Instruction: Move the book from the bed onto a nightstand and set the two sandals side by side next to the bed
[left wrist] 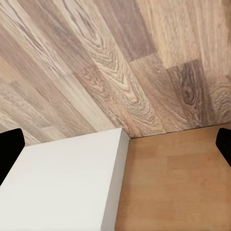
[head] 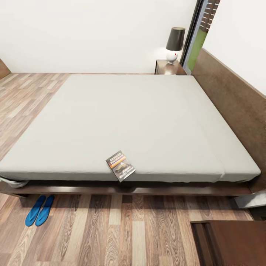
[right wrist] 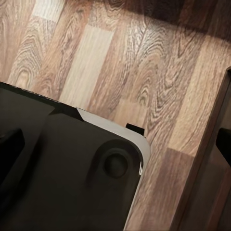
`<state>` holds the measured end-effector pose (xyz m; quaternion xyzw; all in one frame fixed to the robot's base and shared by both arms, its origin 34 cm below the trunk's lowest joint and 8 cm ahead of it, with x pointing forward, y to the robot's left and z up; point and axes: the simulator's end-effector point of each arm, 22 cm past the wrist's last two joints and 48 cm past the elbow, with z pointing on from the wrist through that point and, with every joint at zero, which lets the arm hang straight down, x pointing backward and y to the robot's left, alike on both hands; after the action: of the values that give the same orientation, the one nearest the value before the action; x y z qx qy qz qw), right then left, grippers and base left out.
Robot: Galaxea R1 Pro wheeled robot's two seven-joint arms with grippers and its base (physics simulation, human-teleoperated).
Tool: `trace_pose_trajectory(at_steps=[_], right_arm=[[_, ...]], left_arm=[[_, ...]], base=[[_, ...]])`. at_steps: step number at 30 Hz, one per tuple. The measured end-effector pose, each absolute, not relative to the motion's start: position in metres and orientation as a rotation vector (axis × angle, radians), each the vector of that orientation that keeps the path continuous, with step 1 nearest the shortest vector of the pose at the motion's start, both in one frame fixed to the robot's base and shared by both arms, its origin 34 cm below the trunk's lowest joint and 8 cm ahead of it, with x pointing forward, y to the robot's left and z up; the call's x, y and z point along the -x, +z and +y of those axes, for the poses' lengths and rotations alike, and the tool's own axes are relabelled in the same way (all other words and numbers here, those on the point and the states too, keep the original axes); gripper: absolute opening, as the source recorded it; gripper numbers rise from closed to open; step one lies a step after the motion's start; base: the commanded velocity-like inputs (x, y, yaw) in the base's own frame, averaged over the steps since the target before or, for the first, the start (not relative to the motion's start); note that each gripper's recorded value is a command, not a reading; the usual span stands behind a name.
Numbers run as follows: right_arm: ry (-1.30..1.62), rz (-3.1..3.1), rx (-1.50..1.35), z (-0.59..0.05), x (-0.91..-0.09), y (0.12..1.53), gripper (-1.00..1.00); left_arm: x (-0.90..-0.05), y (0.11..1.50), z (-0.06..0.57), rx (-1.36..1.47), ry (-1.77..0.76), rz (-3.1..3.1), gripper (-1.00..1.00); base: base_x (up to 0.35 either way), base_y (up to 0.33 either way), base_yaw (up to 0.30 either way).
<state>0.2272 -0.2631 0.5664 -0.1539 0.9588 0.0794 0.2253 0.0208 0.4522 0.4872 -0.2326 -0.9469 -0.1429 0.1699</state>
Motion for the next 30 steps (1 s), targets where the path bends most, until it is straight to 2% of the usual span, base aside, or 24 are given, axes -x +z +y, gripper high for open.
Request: trace_pose_trajectory(at_steps=[10, 18, 30], right_arm=[[0.226, 2.641, 0.429, -0.260, -0.229, 0.566, 1.00], [0.223, 2.630, 0.419, -0.260, -0.246, 0.560, 1.00], [0.233, 2.658, 0.399, -0.260, -0.248, 0.555, 1.00]], left_arm=[[-0.021, 0.487, 0.453, 0.662, -0.409, -2.691, 1.00], [-0.021, 0.488, 0.454, 0.659, -0.408, -2.692, 1.00], [-0.021, 0.487, 0.453, 0.657, -0.408, -2.693, 1.00]], base=[[-0.111, 0.056, 0.000], [-0.019, 0.131, 0.000], [-0.003, 0.045, 0.000]])
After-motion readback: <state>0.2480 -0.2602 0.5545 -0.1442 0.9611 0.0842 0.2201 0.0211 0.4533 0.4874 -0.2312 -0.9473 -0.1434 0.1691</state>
